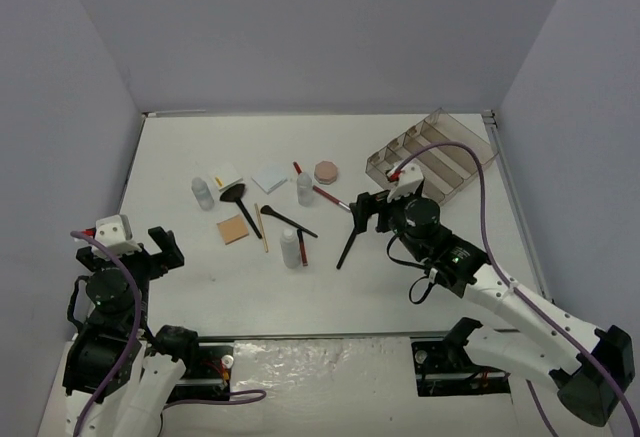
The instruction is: Organize the makeup
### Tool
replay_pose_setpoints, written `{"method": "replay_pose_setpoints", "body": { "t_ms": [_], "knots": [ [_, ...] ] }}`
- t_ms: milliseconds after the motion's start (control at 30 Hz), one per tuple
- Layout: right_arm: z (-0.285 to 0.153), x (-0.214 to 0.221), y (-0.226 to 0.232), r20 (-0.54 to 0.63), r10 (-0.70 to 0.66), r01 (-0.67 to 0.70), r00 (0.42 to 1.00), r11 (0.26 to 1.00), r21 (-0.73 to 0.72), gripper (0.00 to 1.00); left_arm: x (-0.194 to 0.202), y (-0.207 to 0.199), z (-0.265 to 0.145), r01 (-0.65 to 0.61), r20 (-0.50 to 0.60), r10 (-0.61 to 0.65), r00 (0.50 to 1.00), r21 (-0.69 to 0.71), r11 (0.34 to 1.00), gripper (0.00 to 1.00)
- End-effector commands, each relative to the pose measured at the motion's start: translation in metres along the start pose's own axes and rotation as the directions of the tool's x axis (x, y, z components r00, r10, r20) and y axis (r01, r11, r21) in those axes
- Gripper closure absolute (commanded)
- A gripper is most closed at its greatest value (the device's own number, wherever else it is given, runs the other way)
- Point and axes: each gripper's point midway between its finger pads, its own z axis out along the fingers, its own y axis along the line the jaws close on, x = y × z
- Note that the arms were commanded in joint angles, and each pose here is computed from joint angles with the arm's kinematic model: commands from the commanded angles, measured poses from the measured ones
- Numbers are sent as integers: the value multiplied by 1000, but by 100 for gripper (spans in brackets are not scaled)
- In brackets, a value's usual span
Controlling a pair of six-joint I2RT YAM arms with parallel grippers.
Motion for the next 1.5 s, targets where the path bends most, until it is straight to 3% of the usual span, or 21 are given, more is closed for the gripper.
{"method": "replay_pose_setpoints", "body": {
  "t_ms": [0, 267, 567, 1033, 1200, 1333, 1467],
  "knots": [
    [11, -7, 28, 66, -46, 48, 997, 998, -43, 0, -13, -3, 6, 19, 31, -18, 999, -8, 1000, 3],
    [24, 17, 107, 60, -137, 148, 989, 953, -263, 2, -12, -3, 8, 13, 23, -13, 1000, -10, 1000, 3],
    [36, 46, 175, 67, -182, 191, 981, 852, -487, 6, -11, -3, 8, 13, 23, -12, 1000, -10, 1000, 3],
    [67, 63, 196, 86, -206, 221, 975, 833, -507, 14, -11, -5, 9, 10, 20, -10, 1000, -3, 1000, 3],
    [73, 72, 200, 69, -201, 207, 977, 830, -517, 26, -10, -4, 9, 10, 19, -10, 1000, -7, 1000, 3],
    [75, 75, 200, 62, -204, 206, 977, 831, -517, 42, -10, -4, 10, 9, 17, -9, 1000, -6, 1000, 3],
    [69, 58, 200, 86, -198, 214, 976, 830, -515, 71, -10, -5, 10, 8, 15, -8, 1000, -5, 1000, 3]
  ]
}}
